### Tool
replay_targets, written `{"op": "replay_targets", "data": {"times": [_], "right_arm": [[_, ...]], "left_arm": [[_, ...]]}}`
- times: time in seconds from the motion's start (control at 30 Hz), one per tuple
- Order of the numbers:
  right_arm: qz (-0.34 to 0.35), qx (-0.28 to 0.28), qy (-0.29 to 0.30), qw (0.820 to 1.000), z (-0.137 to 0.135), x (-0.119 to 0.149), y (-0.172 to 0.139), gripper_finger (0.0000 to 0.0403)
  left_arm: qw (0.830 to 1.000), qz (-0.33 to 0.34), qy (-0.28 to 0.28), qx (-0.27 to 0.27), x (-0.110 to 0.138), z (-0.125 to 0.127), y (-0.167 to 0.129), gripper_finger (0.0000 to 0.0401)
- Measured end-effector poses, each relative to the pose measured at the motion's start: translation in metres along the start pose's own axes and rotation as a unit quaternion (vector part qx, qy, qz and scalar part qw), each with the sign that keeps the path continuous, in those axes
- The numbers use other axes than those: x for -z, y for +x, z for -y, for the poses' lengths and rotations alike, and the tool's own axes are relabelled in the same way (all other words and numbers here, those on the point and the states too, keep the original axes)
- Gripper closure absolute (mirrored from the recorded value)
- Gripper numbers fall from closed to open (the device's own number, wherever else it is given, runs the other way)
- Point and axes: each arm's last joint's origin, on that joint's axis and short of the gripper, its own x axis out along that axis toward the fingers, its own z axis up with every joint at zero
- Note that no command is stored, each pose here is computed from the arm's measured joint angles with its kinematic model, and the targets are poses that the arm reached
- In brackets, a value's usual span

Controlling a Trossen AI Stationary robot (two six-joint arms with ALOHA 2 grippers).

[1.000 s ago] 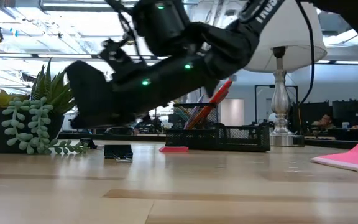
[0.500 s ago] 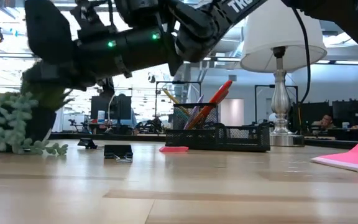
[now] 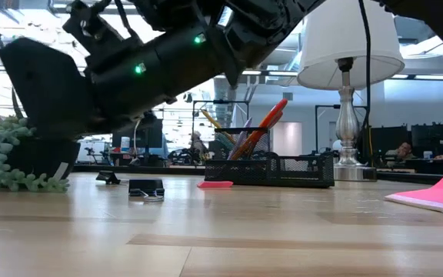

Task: Pick and place office supplies into organizer
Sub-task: Put the pink eraser into the lower left compartment of the black desk organizer

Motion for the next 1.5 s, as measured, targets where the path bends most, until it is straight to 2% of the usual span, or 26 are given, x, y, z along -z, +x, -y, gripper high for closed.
{"op": "replay_targets", "data": {"times": [0.13,0.3,0.4,0.53,0.73,0.83,0.97,1.1,1.23,1.4,1.5], "right_arm": [[-0.006,0.024,0.011,1.000,0.008,0.001,0.002,0.0403],[-0.029,0.041,0.039,0.998,0.035,0.006,0.010,0.0403],[-0.013,0.045,0.055,0.997,0.051,0.003,0.014,0.0403],[0.030,0.018,0.075,0.997,0.071,-0.005,0.018,0.0403],[0.071,0.016,0.088,0.993,0.085,-0.012,0.020,0.0403],[0.042,0.019,0.080,0.996,0.086,-0.007,0.021,0.0403],[-0.038,0.050,0.048,0.997,0.084,0.004,0.016,0.0403],[-0.099,0.050,0.013,0.994,0.078,-0.017,-0.009,0.0403],[-0.169,0.051,-0.043,0.983,0.067,-0.039,-0.048,0.0403],[-0.259,0.020,-0.091,0.961,0.055,-0.072,-0.120,0.0403],[-0.284,0.003,-0.107,0.953,0.045,-0.091,-0.167,0.0403]], "left_arm": [[1.000,0.000,-0.001,0.001,0.000,0.000,0.000,0.0315],[1.000,0.000,-0.001,0.001,0.000,0.000,0.000,0.0315],[1.000,0.001,0.004,-0.003,0.000,0.000,0.000,0.0315],[1.000,0.002,0.022,-0.006,0.000,0.000,0.000,0.0315],[1.000,0.002,0.025,-0.007,0.000,0.000,0.000,0.0315],[1.000,0.002,0.014,-0.006,0.000,0.000,0.000,0.0315],[1.000,-0.004,-0.012,0.009,0.003,0.001,0.000,0.0315],[0.999,-0.017,-0.039,0.029,0.015,0.003,0.001,0.0315],[0.994,-0.028,-0.095,0.040,0.021,0.004,0.001,0.0315],[0.983,-0.066,-0.151,0.085,0.023,0.006,0.006,0.0315],[0.980,-0.078,-0.162,0.081,0.029,0.012,0.013,0.0315]]}}
